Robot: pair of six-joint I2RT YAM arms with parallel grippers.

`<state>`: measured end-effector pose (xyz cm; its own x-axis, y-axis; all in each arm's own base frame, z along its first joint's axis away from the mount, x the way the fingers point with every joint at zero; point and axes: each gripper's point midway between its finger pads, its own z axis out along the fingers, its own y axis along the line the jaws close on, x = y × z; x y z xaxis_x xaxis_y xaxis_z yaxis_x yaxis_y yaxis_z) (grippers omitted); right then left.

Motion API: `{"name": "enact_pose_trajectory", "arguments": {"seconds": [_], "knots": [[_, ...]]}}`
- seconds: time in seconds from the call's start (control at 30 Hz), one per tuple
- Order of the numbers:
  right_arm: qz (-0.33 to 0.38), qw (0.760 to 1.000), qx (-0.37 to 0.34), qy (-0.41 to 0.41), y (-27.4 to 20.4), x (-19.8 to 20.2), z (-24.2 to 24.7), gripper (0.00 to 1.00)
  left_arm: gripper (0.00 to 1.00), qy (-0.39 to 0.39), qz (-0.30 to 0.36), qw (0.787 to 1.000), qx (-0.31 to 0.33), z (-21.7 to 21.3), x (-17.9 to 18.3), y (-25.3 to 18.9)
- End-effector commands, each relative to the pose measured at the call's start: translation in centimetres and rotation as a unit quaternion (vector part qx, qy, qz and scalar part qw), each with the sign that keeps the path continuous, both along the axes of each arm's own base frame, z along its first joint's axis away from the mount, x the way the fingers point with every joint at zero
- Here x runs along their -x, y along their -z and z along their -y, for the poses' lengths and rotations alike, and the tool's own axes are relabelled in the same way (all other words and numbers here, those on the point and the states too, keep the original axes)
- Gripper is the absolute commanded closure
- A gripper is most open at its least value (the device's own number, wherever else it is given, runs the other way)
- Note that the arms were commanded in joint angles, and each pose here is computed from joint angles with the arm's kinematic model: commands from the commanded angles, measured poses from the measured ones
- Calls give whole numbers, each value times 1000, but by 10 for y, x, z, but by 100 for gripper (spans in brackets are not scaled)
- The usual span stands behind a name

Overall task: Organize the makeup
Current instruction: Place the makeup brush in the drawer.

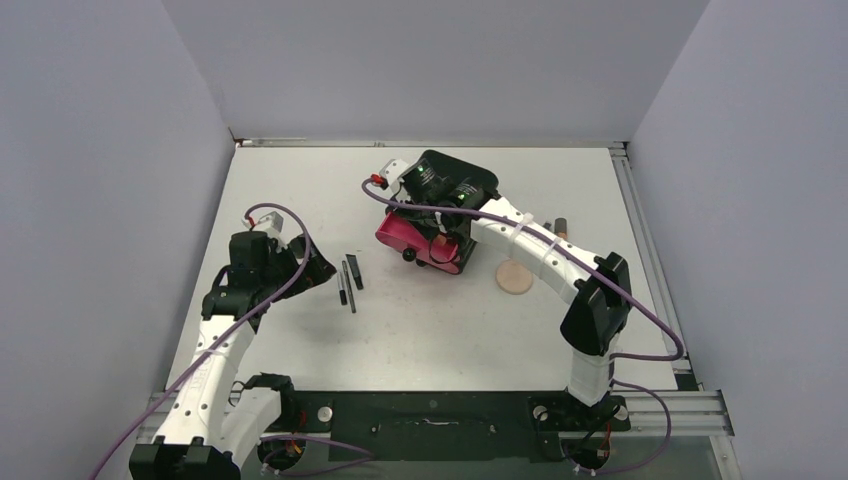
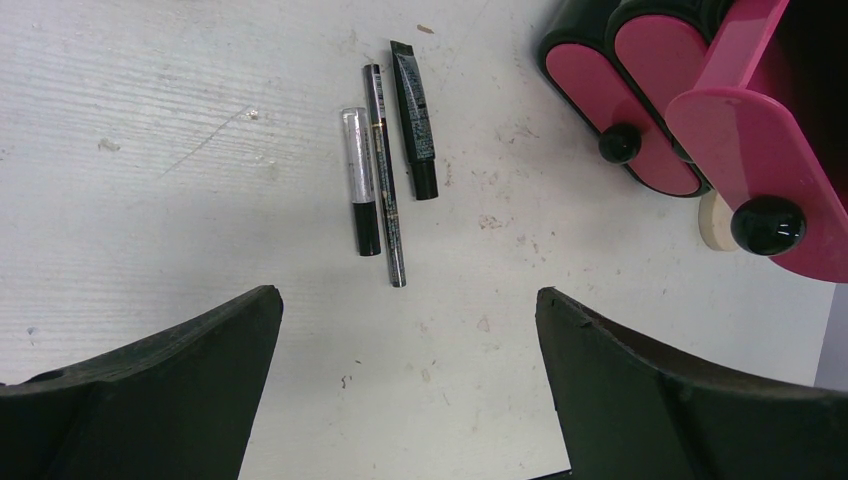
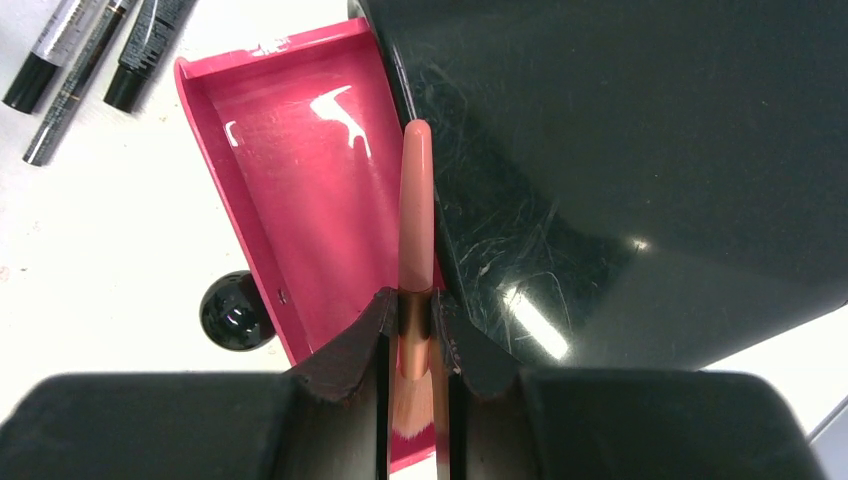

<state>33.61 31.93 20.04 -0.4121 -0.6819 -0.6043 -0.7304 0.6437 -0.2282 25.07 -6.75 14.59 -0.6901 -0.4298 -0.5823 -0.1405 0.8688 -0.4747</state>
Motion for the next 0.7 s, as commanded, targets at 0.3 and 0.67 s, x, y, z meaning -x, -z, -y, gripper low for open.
{"name": "enact_pose_trajectory", "arguments": {"seconds": [0.3, 0.67], "knots": [[8, 999, 47, -18, -3, -4, 0, 87, 4, 12, 19, 1000, 7, 4, -8, -4], [8, 998, 65, -14, 6, -7, -1, 85, 4, 17, 14, 1000, 11, 6, -8, -2]]}}
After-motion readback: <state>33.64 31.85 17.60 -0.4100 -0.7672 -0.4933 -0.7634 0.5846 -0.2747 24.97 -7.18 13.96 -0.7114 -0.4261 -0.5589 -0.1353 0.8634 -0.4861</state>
